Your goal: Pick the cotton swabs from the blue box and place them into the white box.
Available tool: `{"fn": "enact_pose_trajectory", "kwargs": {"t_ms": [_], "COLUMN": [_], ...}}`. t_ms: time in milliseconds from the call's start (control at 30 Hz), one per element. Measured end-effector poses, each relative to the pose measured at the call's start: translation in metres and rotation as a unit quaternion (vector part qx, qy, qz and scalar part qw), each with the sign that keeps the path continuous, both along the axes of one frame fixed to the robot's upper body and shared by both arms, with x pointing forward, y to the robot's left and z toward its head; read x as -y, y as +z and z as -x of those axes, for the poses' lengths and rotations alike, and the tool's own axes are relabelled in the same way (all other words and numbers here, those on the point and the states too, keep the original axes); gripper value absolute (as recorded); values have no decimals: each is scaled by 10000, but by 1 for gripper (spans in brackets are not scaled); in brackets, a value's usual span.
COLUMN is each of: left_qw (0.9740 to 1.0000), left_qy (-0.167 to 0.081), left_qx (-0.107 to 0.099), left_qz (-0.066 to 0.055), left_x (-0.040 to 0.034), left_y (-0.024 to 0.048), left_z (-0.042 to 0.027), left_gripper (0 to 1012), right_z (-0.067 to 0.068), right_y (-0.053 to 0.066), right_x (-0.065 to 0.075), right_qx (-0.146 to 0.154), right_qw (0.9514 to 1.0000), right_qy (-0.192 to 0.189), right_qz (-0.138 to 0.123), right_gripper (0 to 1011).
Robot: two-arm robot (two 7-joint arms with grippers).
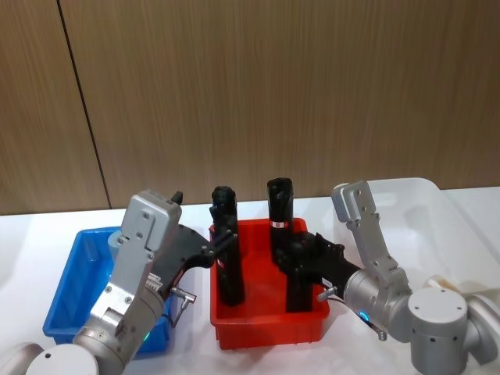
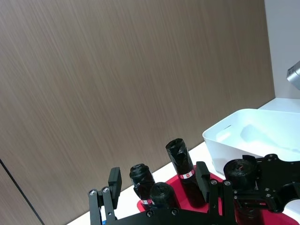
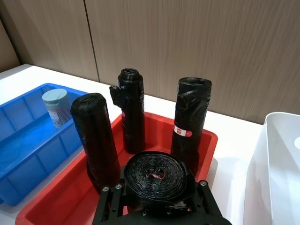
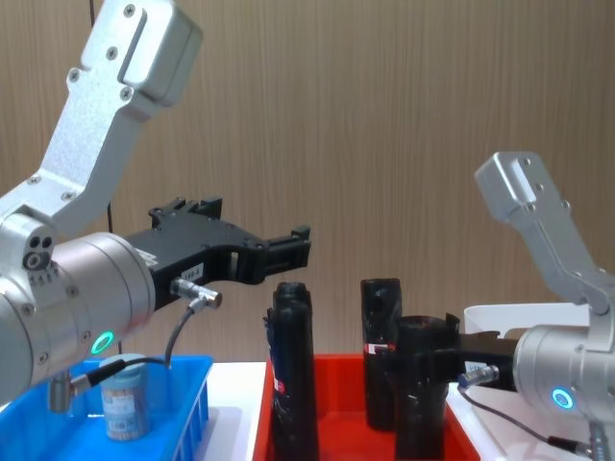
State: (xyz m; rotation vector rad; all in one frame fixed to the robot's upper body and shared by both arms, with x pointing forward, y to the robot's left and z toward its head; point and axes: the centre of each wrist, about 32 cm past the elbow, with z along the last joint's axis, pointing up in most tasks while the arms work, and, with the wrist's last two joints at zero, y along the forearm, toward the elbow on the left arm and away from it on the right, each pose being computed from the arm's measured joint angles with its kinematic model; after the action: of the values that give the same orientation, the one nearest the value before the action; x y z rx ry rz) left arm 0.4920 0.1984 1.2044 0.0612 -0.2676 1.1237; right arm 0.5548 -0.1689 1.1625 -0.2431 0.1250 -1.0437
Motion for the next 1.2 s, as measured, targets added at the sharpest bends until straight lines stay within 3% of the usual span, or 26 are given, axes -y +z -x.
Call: {"fn": "enact_pose_trajectory", "kwargs": {"t_ms": [133,467,767,1200], "left_qw": [10000,10000,10000,10000], "left_qy": [0,0,0,0], "left_qx": [0,0,0,0], "left_qz": [0,0,0,0], "left_x": [0,0,0,0], "left_y": [0,0,0,0], "left_z": [0,0,0,0], "left_gripper": [1004,1004,1004,1004], "right_z": [7,55,107,138], "right_y": [28,151,389,770], "right_x": [-7,6,78,323], "right_qx": [45,237,595,1173], "right_qw": [10000,9997,9980,9918], "right_qy": [-5,-7,-69,-393], "right_qz": [-23,-96,-203,-322], "right_gripper": [547,523,523,523]}}
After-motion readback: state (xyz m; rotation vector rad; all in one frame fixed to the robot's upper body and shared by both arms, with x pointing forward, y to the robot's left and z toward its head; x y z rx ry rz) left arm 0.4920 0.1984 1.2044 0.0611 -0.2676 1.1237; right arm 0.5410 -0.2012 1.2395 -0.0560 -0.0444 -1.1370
